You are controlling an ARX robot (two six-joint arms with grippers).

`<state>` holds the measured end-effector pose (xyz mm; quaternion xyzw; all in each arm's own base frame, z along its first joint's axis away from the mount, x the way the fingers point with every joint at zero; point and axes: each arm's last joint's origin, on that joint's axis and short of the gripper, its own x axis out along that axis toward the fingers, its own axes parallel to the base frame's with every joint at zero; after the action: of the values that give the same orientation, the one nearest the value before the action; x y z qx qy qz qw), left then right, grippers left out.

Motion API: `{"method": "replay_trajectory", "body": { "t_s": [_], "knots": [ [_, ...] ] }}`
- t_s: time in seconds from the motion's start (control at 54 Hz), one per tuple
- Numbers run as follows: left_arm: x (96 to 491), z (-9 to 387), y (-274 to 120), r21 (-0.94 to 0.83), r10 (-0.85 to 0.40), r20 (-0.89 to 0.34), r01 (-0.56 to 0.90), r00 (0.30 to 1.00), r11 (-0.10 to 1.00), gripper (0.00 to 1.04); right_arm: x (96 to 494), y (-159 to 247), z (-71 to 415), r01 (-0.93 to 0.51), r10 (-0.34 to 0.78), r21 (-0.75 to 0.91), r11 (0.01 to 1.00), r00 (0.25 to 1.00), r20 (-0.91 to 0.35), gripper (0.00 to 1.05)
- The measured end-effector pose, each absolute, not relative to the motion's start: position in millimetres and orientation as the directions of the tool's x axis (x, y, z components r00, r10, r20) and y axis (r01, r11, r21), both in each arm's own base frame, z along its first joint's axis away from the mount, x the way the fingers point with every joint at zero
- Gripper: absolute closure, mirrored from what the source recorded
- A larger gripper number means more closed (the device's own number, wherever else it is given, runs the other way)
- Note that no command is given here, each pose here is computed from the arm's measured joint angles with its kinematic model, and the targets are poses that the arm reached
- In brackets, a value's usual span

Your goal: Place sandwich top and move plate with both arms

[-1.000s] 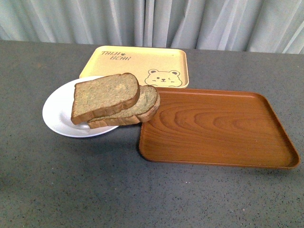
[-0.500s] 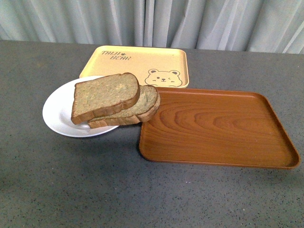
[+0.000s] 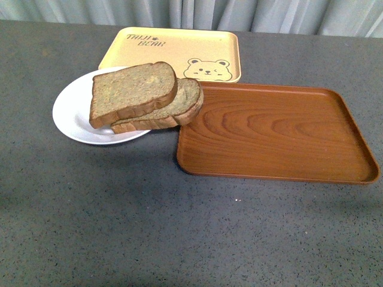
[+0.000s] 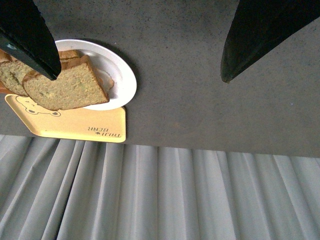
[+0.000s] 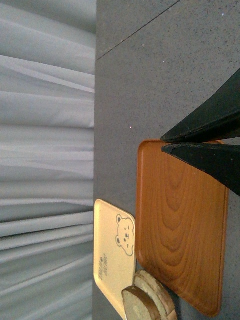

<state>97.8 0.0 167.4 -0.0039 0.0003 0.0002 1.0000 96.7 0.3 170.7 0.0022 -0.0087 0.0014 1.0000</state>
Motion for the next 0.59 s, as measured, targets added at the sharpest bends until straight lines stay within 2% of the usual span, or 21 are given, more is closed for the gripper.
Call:
{"method": "replay_trajectory", "body": {
  "t_s": [0.037,0.241,0.296,0.37,0.407,0.463,0.593],
  "knots": [
    [98,167,0,-0.008,0.000,-0.001,0.000,1.000,1.000,0.09,97,0,171,-0.003,0.003,0.005,1.000,1.000,0.017,0.96],
    [98,167,0,-0.019,-0.013,-0.011,0.013,1.000,1.000,0.09,97,0,171,-0.003,0.003,0.004,1.000,1.000,0.017,0.47],
    [99,168,0,-0.153,-0.151,-0.219,0.119,0.964,0.981,0.09,97,0,171,-0.001,0.001,0.005,1.000,1.000,0.017,0.38],
    [108,173,-2,-0.394,-0.289,-0.424,0.113,0.858,0.912,0.09,97,0,171,-0.004,0.004,0.005,1.000,1.000,0.017,0.26],
    [123,178,-2,-0.514,-0.342,-0.477,0.058,0.810,0.856,0.09,97,0,171,-0.004,0.004,0.004,1.000,1.000,0.018,0.19],
    [144,181,-2,-0.582,-0.355,-0.493,0.002,0.794,0.813,0.09,97,0,171,-0.004,0.004,0.005,1.000,1.000,0.018,0.09],
    [185,173,0,-0.659,-0.345,-0.517,-0.107,0.783,0.744,0.09,97,0,171,-0.001,0.001,0.005,1.000,1.000,0.018,0.09]
  ]
}}
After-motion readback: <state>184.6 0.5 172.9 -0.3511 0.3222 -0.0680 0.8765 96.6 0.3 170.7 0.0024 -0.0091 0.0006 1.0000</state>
